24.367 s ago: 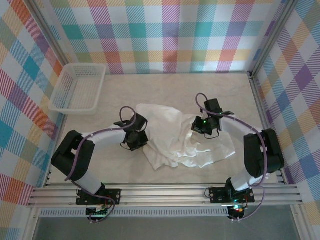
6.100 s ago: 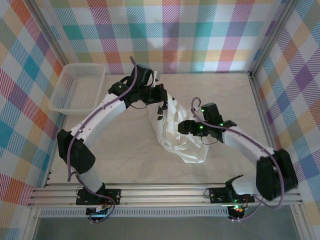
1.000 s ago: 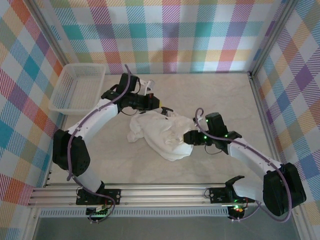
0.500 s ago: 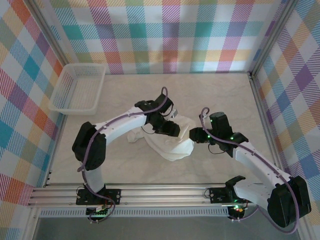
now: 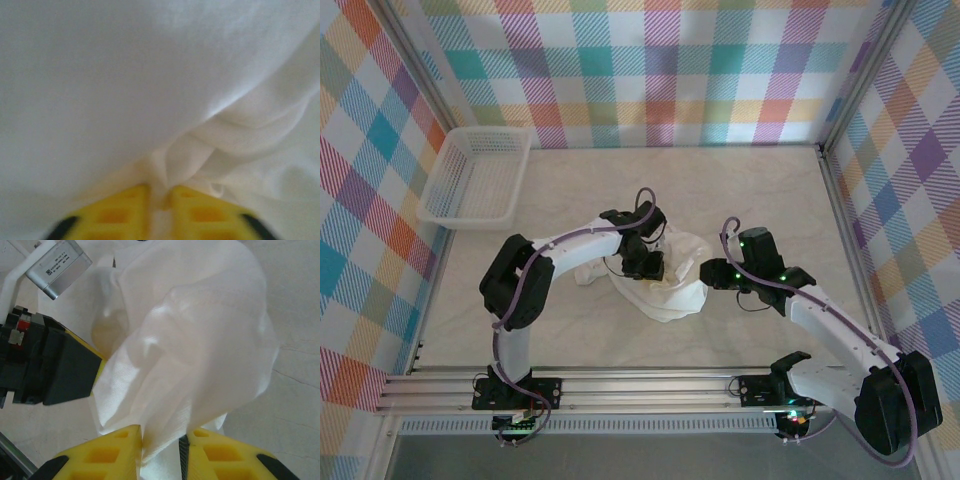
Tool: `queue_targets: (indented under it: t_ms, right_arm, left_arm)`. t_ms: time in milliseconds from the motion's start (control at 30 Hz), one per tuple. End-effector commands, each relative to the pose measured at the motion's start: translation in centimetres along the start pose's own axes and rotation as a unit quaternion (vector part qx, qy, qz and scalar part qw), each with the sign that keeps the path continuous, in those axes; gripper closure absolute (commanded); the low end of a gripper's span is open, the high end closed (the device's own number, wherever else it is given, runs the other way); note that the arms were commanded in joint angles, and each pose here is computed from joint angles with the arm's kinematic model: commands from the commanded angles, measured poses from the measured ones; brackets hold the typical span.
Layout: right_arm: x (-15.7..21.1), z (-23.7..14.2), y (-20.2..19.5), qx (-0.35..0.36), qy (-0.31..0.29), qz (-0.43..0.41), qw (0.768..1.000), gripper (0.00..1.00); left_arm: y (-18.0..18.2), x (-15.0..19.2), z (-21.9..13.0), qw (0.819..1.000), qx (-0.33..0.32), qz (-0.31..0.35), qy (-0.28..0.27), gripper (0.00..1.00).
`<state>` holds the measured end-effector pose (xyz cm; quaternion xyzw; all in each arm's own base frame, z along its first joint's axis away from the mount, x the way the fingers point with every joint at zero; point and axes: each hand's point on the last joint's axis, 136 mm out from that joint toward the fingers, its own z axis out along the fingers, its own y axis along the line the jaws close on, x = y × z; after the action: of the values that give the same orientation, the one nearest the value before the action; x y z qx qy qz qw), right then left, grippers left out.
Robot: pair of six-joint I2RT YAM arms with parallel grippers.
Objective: Fold the inside-out t-shirt
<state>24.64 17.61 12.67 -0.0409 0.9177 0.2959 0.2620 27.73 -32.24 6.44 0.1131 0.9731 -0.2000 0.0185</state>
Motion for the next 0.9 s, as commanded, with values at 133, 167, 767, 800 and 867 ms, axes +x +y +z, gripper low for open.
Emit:
queue_targets:
  t_ms: [133, 167, 767, 800, 867]
  right_arm:
    - [4.6, 0.5, -3.9, 0.049, 0.011, 0.101, 0.994, 0.7]
    - [5.0, 0.3, -4.4, 0.058, 0.008, 0.109, 0.992, 0.64]
    - [-3.8, 0.0, 5.5, -0.091, -0.041, -0.21, 0.973, 0.24]
    - [-3.7, 1.1, 5.1, -0.086, -0.03, -0.208, 0.974, 0.26]
    - [-4.2, 2.8, 3.9, -0.054, -0.024, -0.196, 0.979, 0.39]
  left_arm:
    - [-4.2, -4.8, -7.6, 0.985, 0.13, 0.02, -0.109, 1.0]
    - [-5.0, -5.1, -9.0, 0.981, 0.15, 0.032, -0.122, 1.0]
    - [-8.4, -3.7, -12.2, 0.965, 0.211, 0.088, -0.129, 1.0]
    - [-8.6, -3.7, -12.6, 0.964, 0.212, 0.091, -0.133, 1.0]
    - [-8.8, -3.8, -13.2, 0.962, 0.214, 0.095, -0.139, 1.0]
